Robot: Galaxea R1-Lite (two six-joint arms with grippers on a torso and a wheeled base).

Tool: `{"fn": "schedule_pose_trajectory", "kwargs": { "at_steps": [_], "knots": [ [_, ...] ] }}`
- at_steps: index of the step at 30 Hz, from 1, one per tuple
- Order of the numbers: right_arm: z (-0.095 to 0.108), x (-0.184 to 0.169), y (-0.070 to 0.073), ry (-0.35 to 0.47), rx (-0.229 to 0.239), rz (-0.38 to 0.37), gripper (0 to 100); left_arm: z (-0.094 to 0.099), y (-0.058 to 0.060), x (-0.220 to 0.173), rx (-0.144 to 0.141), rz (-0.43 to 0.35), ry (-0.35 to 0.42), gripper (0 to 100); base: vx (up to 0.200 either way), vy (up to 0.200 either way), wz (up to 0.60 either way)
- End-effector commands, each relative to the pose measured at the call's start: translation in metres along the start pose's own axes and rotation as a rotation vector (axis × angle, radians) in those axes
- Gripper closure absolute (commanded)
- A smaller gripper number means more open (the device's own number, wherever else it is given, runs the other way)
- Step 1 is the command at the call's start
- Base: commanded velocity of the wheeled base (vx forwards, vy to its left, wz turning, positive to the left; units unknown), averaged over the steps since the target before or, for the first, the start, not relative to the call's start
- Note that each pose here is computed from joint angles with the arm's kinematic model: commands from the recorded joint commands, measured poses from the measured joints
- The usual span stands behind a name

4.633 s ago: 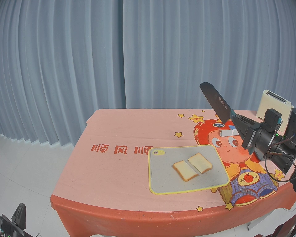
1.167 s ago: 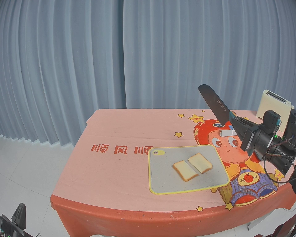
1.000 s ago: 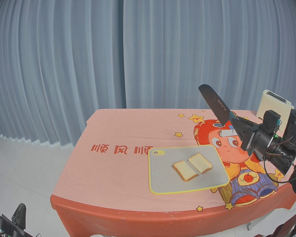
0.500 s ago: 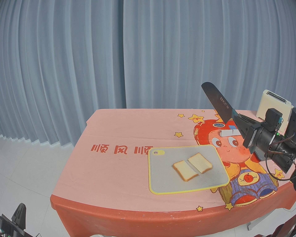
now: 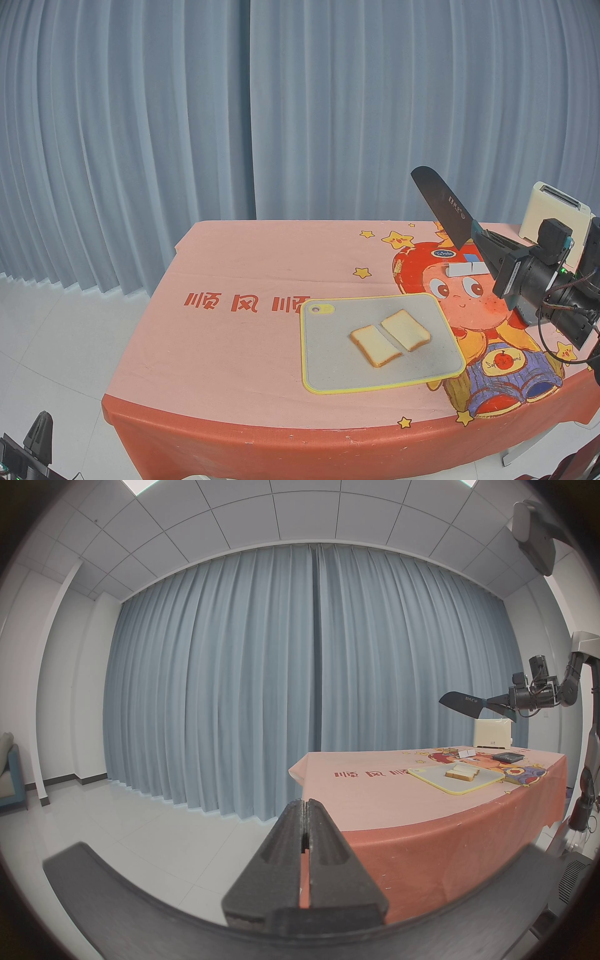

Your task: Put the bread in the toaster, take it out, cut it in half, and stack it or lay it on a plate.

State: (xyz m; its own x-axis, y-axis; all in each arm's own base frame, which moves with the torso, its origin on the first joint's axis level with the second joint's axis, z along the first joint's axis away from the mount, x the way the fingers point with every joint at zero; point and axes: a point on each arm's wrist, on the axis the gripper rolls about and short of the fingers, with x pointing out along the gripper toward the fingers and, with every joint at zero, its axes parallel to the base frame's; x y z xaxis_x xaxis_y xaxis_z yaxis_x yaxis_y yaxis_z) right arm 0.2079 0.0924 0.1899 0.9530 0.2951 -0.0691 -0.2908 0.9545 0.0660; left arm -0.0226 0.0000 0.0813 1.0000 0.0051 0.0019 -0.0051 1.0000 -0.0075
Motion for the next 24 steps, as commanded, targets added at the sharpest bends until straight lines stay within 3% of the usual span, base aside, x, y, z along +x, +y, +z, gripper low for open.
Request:
{"fn": "schedule_pose_trajectory", "kwargs": {
  "at_steps": [1, 24],
  "knots": [
    [-0.002, 0.0008, 0.0003, 0.008, -0.001, 0.001, 100, -0.0048, 0.0, 0.0014, 0.0, 0.001, 0.019, 100, 0.0, 0.0, 0.0],
    [-0.0044, 0.0047, -0.0026, 0.017, -0.002, -0.015, 100, -0.0048, 0.0, 0.0014, 0.0, 0.001, 0.019, 100, 0.0, 0.0, 0.0]
  ]
}}
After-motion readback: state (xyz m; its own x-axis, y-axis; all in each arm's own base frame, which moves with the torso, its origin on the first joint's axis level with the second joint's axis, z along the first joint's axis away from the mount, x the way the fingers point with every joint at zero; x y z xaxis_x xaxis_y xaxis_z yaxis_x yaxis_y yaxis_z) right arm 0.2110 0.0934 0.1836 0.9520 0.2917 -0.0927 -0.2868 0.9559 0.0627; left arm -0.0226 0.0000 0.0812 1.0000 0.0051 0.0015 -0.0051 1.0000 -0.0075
